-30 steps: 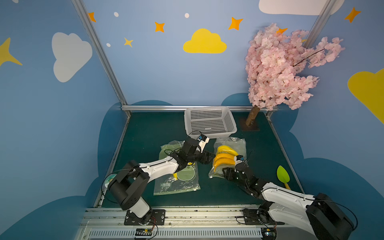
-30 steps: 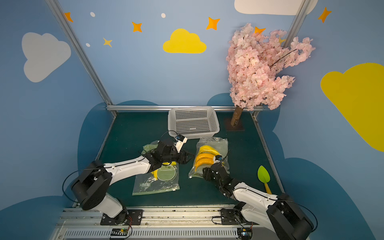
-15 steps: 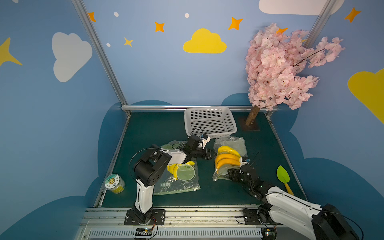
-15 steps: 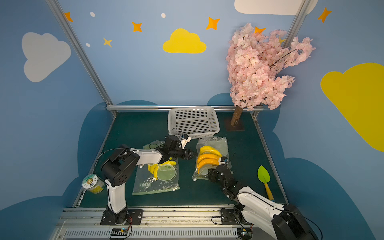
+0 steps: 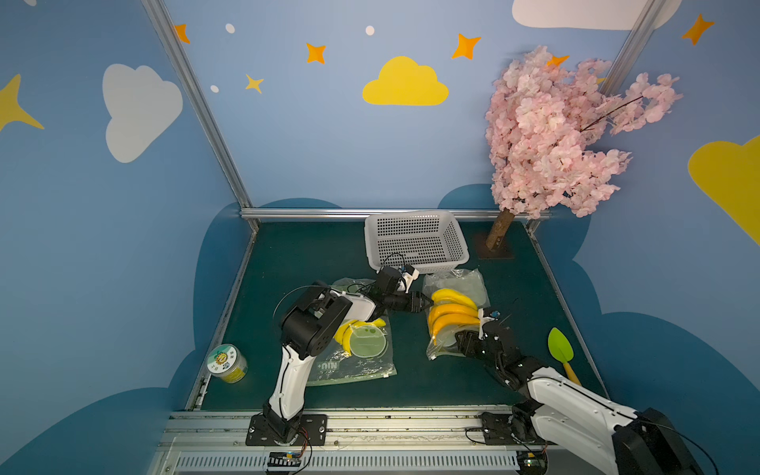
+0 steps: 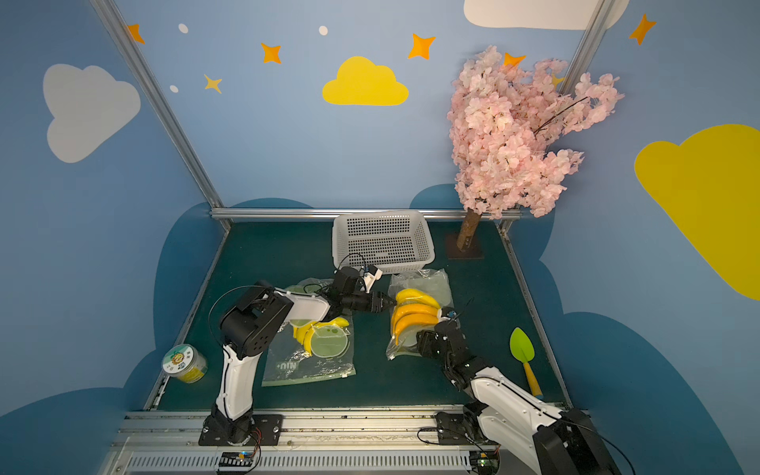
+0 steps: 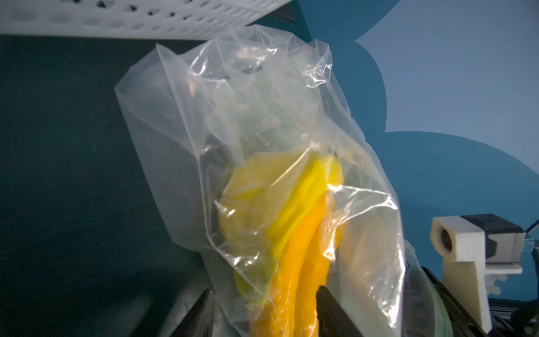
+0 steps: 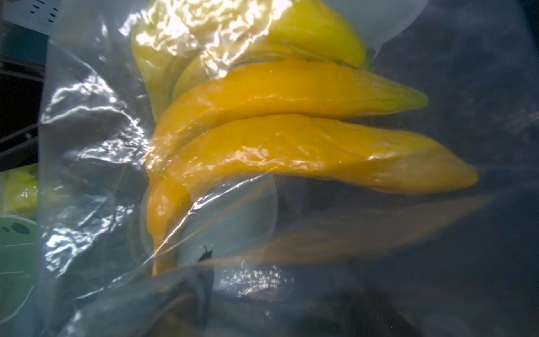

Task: Open the zip-top bag and take out the banana
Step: Pick up the banana from the zipper food storage bag.

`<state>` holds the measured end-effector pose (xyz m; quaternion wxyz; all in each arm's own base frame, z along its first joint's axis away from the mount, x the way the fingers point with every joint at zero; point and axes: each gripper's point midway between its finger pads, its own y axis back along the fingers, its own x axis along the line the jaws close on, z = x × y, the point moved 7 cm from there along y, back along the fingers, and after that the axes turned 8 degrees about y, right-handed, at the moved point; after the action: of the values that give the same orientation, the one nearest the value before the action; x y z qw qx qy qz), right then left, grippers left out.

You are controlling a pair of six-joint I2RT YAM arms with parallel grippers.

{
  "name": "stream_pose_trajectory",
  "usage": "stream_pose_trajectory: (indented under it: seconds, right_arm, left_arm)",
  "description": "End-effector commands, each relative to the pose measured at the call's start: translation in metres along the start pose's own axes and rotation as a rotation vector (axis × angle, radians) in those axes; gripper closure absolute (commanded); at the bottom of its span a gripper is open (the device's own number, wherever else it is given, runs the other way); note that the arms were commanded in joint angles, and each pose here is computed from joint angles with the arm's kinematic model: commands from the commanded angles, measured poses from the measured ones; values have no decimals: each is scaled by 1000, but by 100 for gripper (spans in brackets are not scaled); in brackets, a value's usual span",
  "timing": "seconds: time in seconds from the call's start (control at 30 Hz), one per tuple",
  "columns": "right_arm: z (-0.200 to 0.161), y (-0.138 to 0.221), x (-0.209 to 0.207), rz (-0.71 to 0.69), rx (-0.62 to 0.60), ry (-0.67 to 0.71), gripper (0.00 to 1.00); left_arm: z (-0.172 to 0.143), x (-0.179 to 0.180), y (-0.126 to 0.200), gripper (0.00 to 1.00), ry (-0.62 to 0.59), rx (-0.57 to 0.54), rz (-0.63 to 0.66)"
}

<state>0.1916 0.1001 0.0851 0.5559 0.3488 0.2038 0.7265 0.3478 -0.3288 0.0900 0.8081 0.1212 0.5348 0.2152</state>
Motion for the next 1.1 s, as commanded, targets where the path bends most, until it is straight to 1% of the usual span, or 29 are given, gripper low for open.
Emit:
stream_pose_trajectory:
  seconds: [0.0,0.1,0.23,0.3,0.37,0.4,0.6,0.77,0.87,0.97,1.03,1.07]
  right_arm:
    - [3,-1,2,12,7,6,34]
    - [2,-2,2,9,12,6,34]
    - [4,-3,1,1,12,9,34]
    - [3,-3,0,-1,15,8,34]
    - [4,-3,-1,-6,14,6,34]
    - [4,-3,-1,-7,15,6,34]
    - [7,-8,-4,-7,10,-13,33]
    - [20,-11,-8,7,-27,-42,33]
    - [35,-14,-7,18,-33,-28,32]
    - [50,-19,-1,47,-8,6,32]
    - [52,-20,7,97,41,-22,32]
    - [51,-20,12,138,71,-7,32]
  left_arm:
    - [9,-2,-6,53,-14,-15,-35]
    - [11,-1,-9,63,-13,-21,-54]
    - [11,4,-15,81,-1,-19,-58]
    - [11,6,-16,85,4,-18,-58]
    - [10,7,-17,95,3,-19,-60]
    - [10,7,-16,97,2,-21,-59]
    - [7,8,-14,97,5,-43,-74]
    - [-6,9,-1,97,-2,-86,-43]
    - [-14,12,4,97,2,-88,-28]
    - [-21,14,5,97,1,-90,-26]
    - [-25,14,5,97,8,-88,-35]
    - [-25,13,5,97,9,-91,-41]
